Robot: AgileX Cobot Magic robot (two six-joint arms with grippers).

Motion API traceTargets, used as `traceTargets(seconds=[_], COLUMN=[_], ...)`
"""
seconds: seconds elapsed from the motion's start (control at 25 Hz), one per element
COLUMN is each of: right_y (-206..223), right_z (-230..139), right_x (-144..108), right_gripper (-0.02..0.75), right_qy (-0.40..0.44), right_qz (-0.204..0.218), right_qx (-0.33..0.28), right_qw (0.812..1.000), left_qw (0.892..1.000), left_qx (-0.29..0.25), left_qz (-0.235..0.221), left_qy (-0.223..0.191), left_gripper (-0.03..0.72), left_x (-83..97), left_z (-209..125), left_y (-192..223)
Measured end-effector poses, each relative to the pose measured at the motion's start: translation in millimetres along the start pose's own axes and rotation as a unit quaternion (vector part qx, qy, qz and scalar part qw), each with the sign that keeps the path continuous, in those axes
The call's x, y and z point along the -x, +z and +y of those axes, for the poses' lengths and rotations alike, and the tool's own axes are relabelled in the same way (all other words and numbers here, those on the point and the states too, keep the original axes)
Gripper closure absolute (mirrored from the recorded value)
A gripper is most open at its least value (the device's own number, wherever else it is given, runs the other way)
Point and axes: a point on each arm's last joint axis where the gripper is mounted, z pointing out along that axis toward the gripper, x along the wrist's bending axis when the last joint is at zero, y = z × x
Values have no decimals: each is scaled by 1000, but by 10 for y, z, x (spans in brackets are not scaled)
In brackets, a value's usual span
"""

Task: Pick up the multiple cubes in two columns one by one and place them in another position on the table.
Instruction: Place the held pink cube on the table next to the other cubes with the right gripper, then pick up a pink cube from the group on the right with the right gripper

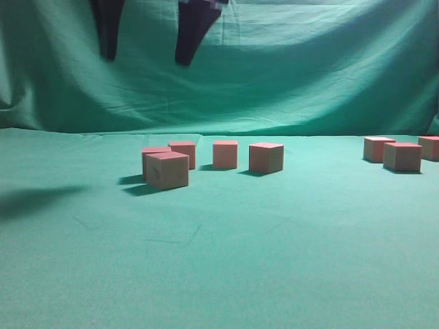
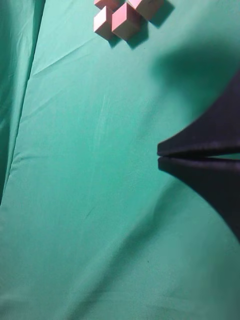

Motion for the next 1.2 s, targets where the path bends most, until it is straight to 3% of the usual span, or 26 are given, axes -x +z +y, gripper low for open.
traceTargets(seconds=[0.12, 0.28, 0.48, 0.64, 0.72, 0.88, 1.2], right_y=[-473, -1155, -1552, -1442, -1305, -903, -353], right_z=[1, -125, -636, -1215, -1511, -2040, -2526], right_x=[115, 401, 960, 1466, 1688, 1927, 2119], right_gripper=[113, 113, 113, 113, 176, 168, 168], right_qy=[4, 40, 119, 206, 250, 316, 372], right_qz=[-40, -61, -98, -130, -139, -127, -126], right_qx=[49, 111, 104, 33, -11, -100, -54], right_qw=[998, 991, 983, 969, 958, 935, 918], left_qw=[1000, 1000, 1000, 1000, 1000, 1000, 1000], left_qx=[0, 0, 0, 0, 0, 0, 0], left_qz=[0, 0, 0, 0, 0, 0, 0], left_qy=[0, 0, 0, 0, 0, 0, 0], left_gripper=[688, 688, 688, 688, 688, 688, 688], left_x=[0, 0, 0, 0, 0, 0, 0], left_z=[0, 0, 0, 0, 0, 0, 0], left_y=[0, 0, 0, 0, 0, 0, 0])
